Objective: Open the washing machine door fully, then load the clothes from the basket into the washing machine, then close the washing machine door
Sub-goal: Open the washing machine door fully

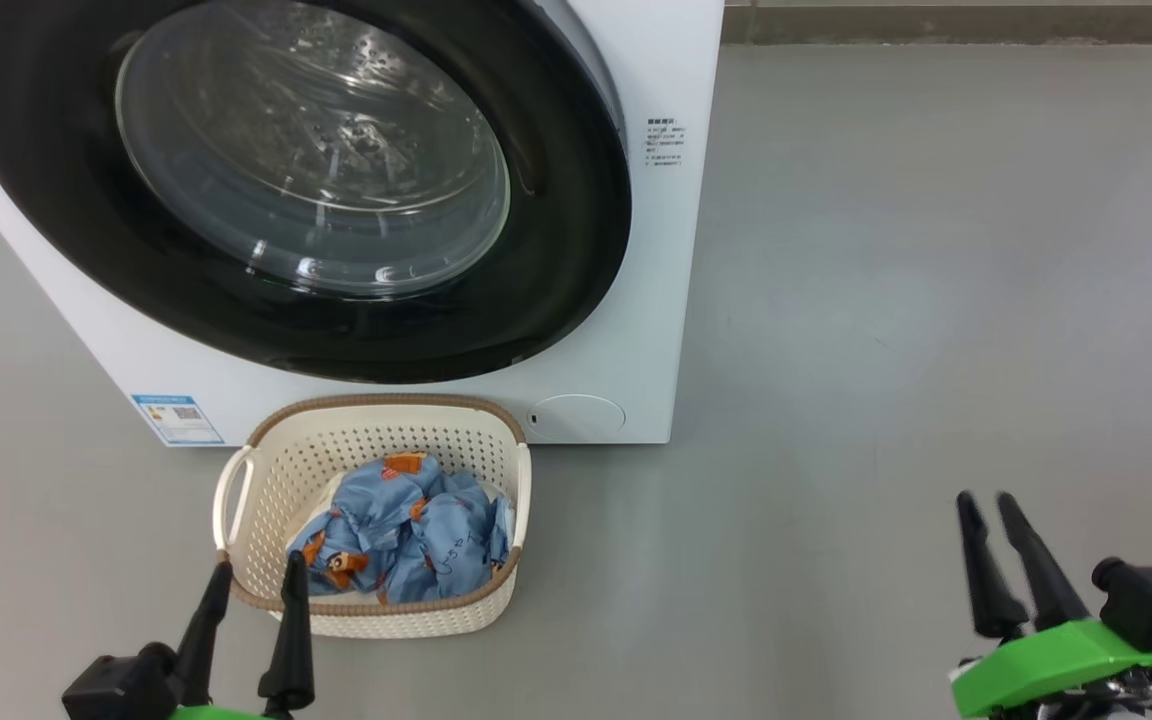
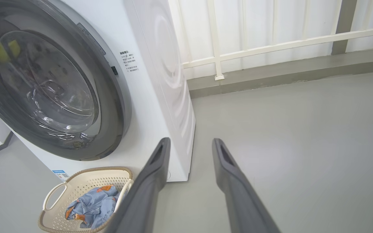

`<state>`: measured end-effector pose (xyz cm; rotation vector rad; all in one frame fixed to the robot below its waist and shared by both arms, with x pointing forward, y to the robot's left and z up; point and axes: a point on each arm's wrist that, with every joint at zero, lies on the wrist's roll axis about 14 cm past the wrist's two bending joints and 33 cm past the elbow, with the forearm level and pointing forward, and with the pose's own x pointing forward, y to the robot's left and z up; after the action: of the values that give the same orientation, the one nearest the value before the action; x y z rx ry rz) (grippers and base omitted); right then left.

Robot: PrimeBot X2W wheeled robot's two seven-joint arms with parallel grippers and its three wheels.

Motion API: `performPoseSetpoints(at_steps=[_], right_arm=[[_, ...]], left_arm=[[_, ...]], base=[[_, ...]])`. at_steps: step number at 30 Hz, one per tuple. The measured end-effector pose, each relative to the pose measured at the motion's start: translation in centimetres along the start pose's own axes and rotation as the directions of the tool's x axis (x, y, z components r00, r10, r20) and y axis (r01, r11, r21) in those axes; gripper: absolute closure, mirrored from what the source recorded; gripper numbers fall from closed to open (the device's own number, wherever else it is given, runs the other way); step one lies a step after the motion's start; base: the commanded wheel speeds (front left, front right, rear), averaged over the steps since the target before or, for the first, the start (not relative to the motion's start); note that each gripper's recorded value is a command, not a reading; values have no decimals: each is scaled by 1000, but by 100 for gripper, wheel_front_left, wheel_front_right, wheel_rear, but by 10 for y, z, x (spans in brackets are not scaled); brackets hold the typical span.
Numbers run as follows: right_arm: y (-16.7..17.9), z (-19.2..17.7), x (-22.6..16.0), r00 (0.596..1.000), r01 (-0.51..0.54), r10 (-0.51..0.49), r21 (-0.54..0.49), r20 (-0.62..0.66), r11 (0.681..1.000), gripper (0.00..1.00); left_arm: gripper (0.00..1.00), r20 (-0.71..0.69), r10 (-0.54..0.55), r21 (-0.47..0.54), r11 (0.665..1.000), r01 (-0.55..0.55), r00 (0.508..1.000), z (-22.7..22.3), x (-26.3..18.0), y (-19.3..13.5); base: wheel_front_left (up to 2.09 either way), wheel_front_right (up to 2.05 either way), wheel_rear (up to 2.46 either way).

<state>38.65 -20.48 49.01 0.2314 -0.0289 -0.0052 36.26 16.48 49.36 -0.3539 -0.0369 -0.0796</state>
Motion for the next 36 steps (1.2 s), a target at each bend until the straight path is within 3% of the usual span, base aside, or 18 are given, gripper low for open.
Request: performPoseSetpoints(at_steps=[6,11,15,23,26,32,36], right_arm=[[19,24,16,996,-32,20,132,88,991,100],[40,61,40,977,-104,44,288,206,952,100],[56,89,62,956,-185,52,455,289,871,100],[95,132,104,911,-383,176,600,374,703,100],[110,140,117,899,-429,225,654,375,623,100],[132,145,144,883,-468,327,702,338,537,100],[143,143,162,874,-471,382,721,302,508,100]], left_arm=[[0,-3,4,-10,1000,-4,1000,-2,-1,-1],[0,-8,7,-22,1000,-7,1000,-4,0,-2],[0,0,1,-23,1000,-1,1000,-2,6,-4],[0,7,8,-22,1000,-8,1000,0,15,-2],[0,10,6,-28,1000,-6,1000,0,18,-2],[0,6,25,-40,999,-25,1000,-1,21,4],[0,-1,36,-37,999,-36,999,-3,24,7]], base=[[0,0,0],[0,0,0],[0,0,0],[0,0,0],[0,0,0],[0,0,0],[0,0,0]])
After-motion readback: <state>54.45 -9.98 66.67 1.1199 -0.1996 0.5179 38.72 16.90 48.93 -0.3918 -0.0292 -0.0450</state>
